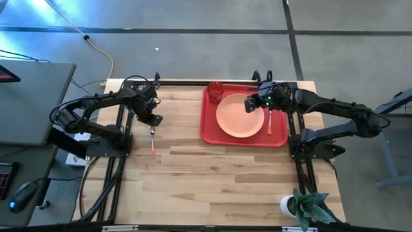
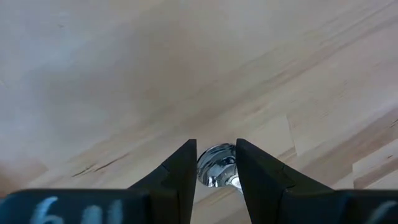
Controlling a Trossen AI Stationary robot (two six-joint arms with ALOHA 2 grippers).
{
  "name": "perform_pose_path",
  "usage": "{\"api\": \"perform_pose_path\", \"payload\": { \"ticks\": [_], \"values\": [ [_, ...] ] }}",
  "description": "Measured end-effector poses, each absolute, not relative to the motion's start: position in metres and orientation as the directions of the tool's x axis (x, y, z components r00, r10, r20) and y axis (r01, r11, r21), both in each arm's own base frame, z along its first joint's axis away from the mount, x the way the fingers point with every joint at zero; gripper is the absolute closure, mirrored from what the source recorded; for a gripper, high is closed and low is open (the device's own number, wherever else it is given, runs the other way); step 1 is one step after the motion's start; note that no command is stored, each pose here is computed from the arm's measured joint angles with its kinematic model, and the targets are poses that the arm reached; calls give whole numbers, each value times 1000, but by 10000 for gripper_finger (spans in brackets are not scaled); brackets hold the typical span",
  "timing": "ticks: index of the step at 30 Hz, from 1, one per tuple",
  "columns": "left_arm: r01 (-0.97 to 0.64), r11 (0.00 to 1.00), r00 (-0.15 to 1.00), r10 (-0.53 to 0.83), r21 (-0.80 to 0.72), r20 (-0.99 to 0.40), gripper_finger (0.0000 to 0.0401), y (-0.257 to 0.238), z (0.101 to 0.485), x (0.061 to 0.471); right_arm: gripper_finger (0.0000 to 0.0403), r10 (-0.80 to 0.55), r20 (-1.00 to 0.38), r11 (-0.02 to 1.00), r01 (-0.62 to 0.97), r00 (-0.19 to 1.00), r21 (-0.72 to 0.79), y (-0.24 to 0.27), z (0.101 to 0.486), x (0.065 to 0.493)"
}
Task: Pick and place plate/cup/fork/spoon on tray
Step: Put the spoon on the red tray to the right of the fork
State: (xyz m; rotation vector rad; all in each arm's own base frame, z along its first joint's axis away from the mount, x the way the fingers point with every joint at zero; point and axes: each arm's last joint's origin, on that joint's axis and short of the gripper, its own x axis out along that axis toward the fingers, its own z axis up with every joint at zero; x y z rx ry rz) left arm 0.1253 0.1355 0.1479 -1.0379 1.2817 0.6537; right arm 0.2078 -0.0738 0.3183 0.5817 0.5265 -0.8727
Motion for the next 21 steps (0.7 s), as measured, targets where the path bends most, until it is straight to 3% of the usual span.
{"api": "perform_pose_path", "payload": {
  "ticks": [13, 21],
  "values": [
    [-845, 434, 236, -222, -312, -946, 335, 130, 149, 126, 309, -544, -641, 513, 819, 541, 256, -74, 318, 208],
    [-818, 487, 240, -193, -305, -951, 331, 129, 148, 132, 309, -545, -641, 513, 820, 541, 255, -74, 318, 208]
  ]
}}
